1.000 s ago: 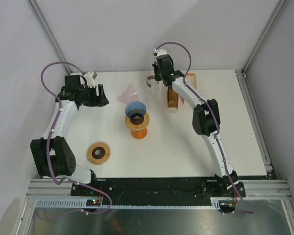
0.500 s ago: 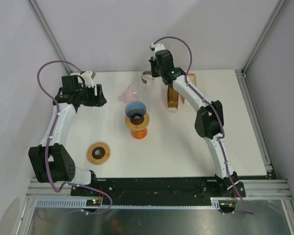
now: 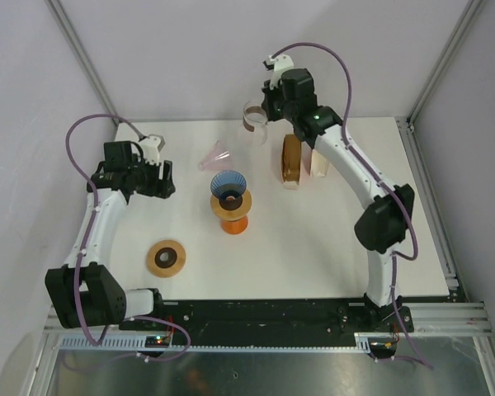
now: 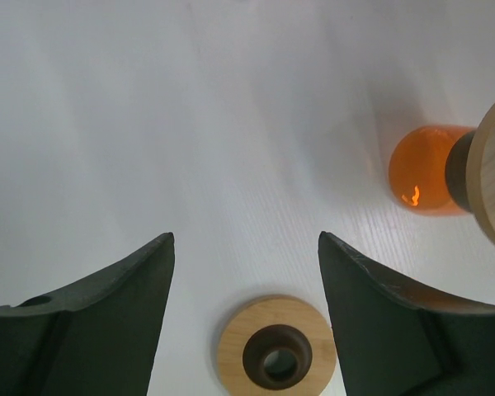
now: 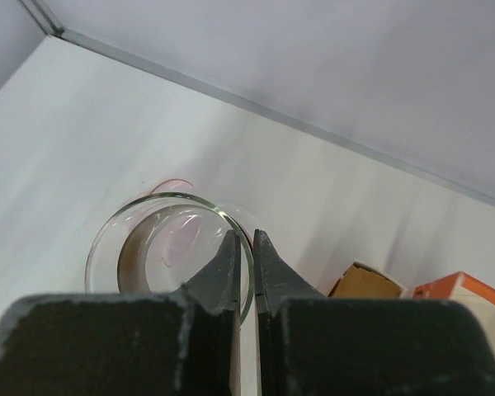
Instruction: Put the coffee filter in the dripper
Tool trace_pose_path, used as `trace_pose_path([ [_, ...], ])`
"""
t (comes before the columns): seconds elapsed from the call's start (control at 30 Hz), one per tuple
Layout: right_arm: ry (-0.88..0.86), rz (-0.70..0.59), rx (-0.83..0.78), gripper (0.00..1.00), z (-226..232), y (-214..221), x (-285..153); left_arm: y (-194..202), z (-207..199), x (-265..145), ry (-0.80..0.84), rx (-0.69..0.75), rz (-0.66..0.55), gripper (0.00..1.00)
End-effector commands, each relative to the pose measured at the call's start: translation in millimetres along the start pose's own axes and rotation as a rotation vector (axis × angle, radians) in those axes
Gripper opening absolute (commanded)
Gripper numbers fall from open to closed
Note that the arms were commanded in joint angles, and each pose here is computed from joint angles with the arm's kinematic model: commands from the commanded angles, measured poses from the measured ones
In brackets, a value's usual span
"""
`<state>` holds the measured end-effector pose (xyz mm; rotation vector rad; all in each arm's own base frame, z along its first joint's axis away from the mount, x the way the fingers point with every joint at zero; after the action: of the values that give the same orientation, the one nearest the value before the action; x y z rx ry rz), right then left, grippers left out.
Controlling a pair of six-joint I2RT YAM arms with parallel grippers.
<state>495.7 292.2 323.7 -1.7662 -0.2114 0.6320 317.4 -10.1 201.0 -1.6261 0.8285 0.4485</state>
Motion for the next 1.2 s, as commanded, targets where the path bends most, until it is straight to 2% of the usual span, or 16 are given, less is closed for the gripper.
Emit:
trace_pose_path([
  [0.0,-0.016,-0.109,-0.043,0.0,-1,-47,-55,14,5,-15,-0.037,0.071,0.031,0.75],
  [0.23,-0.008,-0.05,-0.077,0.0,-5,-30,-123,52,8,-31,-0.055,0.182,0.144,0.73],
  [0.5,-0.084,0.023,-0.028,0.0,14,53,-179,104,20,-33,-0.064,0.308,0.313,0.66],
  [0.67,-0.109,0.107,0.015,0.0,27,101,-184,115,18,-31,-0.036,0.313,0.333,0.65],
  [0.83,-0.146,0.151,0.016,0.0,43,135,-178,134,13,-24,0.038,0.346,0.362,0.59],
  [1.03,-0.208,0.122,0.021,0.0,60,164,-175,142,9,-25,0.089,0.497,0.277,0.61],
  [1.17,-0.231,0.143,0.022,0.0,66,181,-170,142,10,-23,0.094,0.524,0.262,0.59],
])
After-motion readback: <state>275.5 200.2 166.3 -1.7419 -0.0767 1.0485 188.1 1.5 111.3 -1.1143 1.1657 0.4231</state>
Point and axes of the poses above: each gripper's point midway between its finger pads, its own x axis out along the fingers, its own z axis along the line the jaws close on, y = z × x, the point moved 3 cm from there along -x, back along the fingers, and after that the axes turned 13 degrees about -x, right-handed, at the moved point
